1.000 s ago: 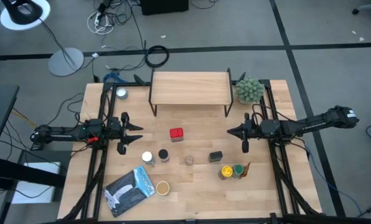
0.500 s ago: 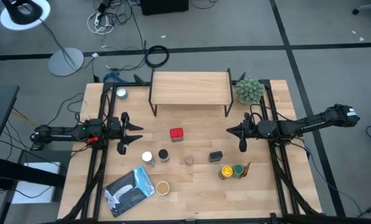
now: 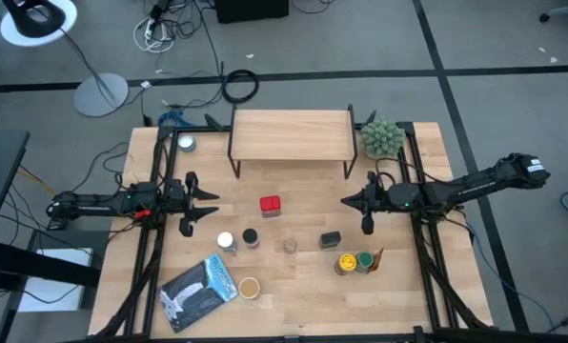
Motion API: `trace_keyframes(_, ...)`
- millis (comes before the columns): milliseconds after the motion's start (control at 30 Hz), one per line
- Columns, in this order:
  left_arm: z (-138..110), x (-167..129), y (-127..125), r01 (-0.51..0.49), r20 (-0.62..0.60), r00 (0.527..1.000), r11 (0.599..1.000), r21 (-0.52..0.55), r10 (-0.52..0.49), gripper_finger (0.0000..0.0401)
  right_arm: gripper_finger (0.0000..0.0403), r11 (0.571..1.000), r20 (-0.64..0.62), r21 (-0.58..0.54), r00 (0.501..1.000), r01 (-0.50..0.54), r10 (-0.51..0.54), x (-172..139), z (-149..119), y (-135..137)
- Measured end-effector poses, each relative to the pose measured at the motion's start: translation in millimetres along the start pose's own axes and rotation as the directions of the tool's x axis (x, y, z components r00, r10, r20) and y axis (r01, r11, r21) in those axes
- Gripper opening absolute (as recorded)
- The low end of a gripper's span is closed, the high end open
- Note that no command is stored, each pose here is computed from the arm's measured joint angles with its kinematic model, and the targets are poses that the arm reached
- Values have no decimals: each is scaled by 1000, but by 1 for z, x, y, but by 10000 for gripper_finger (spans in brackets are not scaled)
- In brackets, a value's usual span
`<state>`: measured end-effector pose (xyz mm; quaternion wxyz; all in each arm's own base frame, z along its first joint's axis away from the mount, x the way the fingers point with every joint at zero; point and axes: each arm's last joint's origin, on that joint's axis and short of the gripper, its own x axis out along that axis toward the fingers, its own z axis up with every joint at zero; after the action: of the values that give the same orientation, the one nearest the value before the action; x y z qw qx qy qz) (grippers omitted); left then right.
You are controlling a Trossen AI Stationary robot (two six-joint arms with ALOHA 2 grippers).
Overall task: Shelf spices
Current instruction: Put the red seasoning cans on the shelf
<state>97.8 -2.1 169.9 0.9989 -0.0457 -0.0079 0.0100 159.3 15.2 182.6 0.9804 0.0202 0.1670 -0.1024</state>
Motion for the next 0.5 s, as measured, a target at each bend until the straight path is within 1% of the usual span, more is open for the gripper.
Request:
trace_keyframes(167, 0, 0, 0, 0, 0, 1000, 1000, 0, 0, 170, 2, 1000, -29, -6, 1000, 0, -1, 21, 33, 12)
trace_keyframes(333, 0, 0, 0, 0, 0, 1000, 1000, 0, 0, 170, 10, 996, -21, -92, 1000, 2, -4, 44, 64, 23)
trace_keyframes(500, 0, 0, 0, 0, 0, 1000, 1000, 0, 0, 170, 27, 996, -5, -80, 1000, 28, -28, 65, 92, 26)
